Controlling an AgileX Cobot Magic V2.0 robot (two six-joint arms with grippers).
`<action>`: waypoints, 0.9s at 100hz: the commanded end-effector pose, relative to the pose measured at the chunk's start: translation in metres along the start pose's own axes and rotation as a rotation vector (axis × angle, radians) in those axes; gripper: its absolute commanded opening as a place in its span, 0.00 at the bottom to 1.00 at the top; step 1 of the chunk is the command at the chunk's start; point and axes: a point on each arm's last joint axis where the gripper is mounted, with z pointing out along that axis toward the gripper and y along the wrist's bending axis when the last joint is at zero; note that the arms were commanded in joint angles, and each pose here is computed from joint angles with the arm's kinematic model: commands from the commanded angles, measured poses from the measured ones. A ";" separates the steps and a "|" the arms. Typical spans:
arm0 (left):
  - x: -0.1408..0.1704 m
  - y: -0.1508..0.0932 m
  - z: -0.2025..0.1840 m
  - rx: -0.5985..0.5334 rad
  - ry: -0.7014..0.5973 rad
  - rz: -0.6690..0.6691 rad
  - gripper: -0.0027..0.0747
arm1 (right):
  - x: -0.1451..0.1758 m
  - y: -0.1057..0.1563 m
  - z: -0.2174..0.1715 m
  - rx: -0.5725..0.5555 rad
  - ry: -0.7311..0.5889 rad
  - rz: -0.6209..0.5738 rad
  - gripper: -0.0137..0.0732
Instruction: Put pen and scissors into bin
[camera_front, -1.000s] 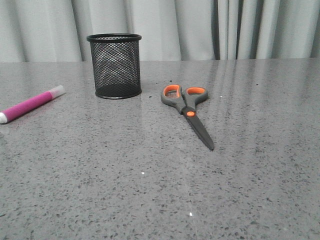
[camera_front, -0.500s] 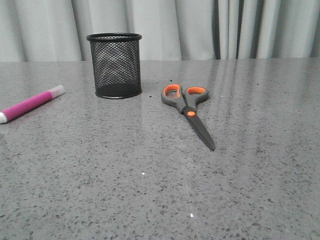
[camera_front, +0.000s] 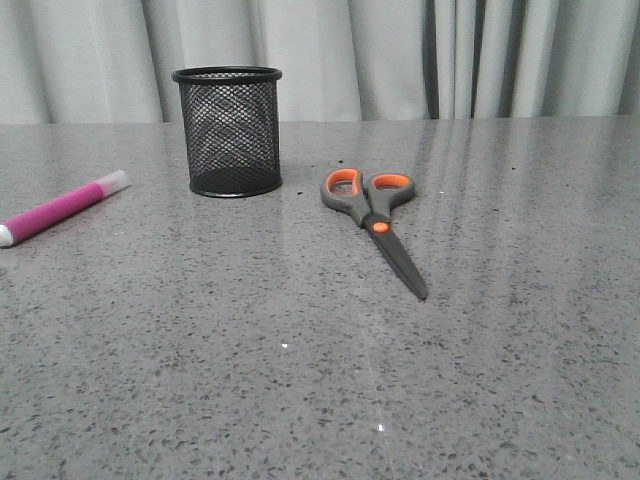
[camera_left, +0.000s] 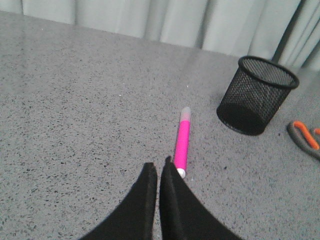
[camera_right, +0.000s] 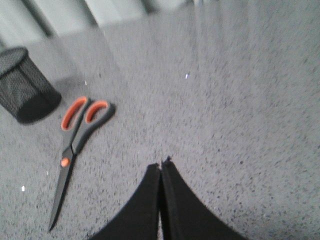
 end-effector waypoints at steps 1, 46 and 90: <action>-0.033 -0.004 0.006 0.004 0.029 0.069 0.01 | -0.029 0.005 0.009 -0.001 0.017 -0.010 0.10; -0.070 -0.008 0.057 0.063 0.262 0.041 0.46 | -0.049 0.009 0.030 -0.011 0.119 -0.065 0.66; -0.091 -0.020 0.109 0.177 0.346 0.240 0.54 | -0.050 0.009 0.030 -0.010 0.113 -0.076 0.67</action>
